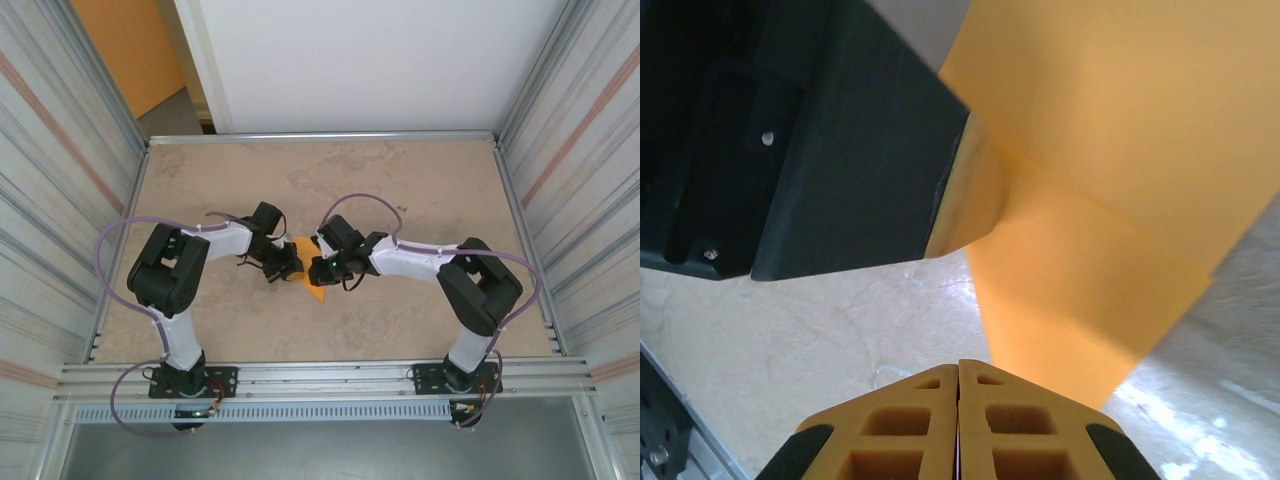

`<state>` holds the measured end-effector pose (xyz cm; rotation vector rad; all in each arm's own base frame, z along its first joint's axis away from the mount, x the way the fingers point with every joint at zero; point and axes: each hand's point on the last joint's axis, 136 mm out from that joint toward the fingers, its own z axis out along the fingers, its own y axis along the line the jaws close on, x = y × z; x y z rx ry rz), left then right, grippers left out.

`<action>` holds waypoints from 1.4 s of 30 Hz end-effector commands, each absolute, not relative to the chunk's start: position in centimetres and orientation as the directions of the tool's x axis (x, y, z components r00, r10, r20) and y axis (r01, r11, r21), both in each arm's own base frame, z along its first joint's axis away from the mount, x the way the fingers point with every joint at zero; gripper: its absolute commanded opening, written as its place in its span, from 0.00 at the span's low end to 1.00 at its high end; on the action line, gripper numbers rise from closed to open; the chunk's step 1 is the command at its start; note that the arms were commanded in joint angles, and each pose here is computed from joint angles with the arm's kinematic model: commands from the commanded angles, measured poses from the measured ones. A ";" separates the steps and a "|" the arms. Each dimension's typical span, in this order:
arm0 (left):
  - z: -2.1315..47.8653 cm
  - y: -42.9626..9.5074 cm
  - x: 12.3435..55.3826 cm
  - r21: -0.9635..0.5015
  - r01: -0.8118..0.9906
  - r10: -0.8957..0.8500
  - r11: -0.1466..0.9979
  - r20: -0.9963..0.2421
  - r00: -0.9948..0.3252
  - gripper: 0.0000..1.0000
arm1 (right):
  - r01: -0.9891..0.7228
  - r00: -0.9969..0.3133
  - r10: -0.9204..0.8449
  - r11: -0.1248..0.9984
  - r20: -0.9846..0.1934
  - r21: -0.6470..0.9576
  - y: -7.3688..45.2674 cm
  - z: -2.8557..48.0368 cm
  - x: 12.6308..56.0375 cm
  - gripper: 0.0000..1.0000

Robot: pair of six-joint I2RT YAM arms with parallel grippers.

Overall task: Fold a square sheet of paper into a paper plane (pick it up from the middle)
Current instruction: Third fold the triangle at the center of the table.

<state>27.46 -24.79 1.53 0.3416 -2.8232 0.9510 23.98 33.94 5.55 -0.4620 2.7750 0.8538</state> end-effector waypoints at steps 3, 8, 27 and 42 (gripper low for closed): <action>-2.1 -22.2 25.3 -0.437 -0.317 -0.221 0.842 0.256 -0.941 0.02 | -0.349 -0.936 -0.254 0.758 -0.242 0.551 35.1 4.3 23.7 0.06; -2.1 -22.2 25.3 -0.439 -0.319 -0.222 0.840 0.258 -0.940 0.02 | -0.343 -0.939 -0.260 0.759 -0.224 0.554 35.5 3.4 23.9 0.05; -3.7 -21.1 24.4 -0.384 -0.340 -0.240 0.859 0.286 -0.928 0.02 | -0.351 -0.936 -0.270 0.763 -0.225 0.542 35.4 2.7 24.3 0.05; -5.5 -19.0 23.3 -0.316 -0.361 -0.268 0.877 0.303 -0.915 0.02 | -0.331 -0.939 -0.328 0.798 -0.097 0.504 31.9 0.9 20.0 0.04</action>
